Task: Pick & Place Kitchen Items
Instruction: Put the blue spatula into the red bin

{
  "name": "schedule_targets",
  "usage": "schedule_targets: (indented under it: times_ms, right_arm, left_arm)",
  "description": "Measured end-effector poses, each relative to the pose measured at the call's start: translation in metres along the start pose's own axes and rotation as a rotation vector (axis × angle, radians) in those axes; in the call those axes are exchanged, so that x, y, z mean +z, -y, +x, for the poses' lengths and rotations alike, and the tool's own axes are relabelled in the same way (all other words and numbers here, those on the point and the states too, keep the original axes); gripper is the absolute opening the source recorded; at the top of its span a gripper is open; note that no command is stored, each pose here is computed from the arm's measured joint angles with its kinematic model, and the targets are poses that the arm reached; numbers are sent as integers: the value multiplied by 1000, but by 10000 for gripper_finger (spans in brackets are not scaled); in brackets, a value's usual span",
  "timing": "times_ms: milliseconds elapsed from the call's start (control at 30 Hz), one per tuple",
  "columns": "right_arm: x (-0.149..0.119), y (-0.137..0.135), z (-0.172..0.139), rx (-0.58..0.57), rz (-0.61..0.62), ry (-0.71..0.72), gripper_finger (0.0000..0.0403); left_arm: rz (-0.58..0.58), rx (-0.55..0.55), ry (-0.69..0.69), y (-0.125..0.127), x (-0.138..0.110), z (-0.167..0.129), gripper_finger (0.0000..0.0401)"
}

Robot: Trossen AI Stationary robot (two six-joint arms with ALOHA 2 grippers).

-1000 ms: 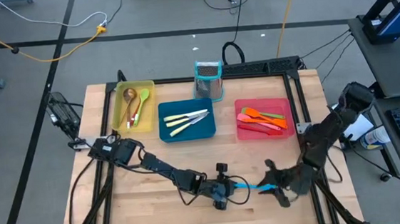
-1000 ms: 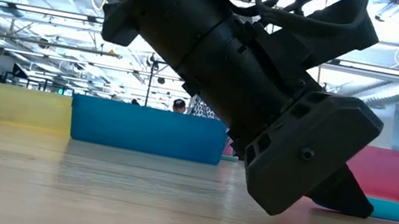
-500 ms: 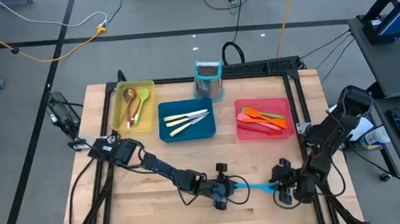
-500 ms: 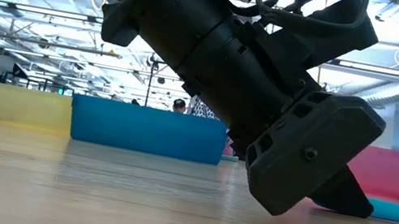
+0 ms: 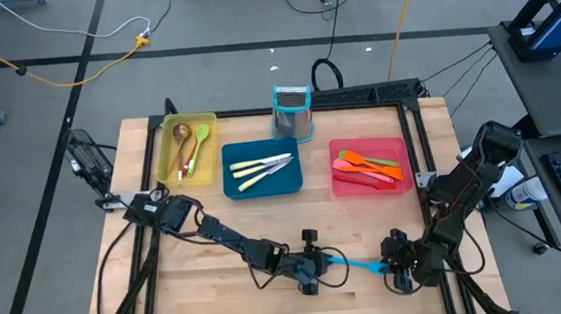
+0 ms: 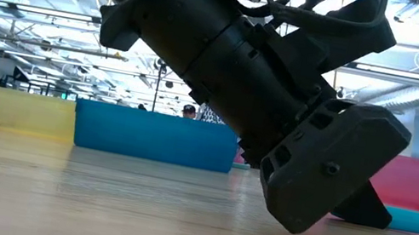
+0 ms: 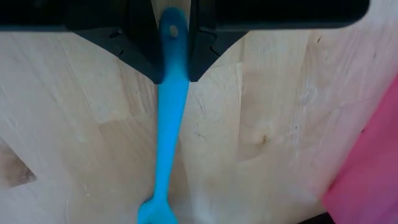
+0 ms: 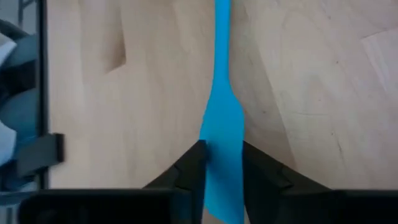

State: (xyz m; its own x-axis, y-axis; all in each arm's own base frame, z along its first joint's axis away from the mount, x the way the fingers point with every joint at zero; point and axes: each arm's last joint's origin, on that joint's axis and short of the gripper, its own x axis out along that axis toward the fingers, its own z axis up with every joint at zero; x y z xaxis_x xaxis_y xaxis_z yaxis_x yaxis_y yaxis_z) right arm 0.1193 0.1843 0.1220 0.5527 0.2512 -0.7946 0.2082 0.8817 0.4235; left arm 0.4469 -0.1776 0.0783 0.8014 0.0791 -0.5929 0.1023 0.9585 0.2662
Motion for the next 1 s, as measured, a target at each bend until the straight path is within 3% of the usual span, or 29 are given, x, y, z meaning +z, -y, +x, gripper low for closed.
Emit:
schedule_targets:
  times_ms: [167,367,600,833,1000]
  right_arm:
    - [-5,9,7,18,-7,6,16]
    - [-5,11,6,88,-80,62,29]
    - [-3,11,2,89,-102,70,18]
    - [-3,20,1,-19,-205,98,22]
    - [1,22,-5,-56,-299,174,20]
  left_arm:
    - [-1,19,3,0,0,0,63]
    - [-12,27,6,0,0,0,63]
    - [-66,26,24,1,2,-1,70]
    - [-125,2,37,3,11,-10,154]
    - [-100,48,66,-2,37,-41,208]
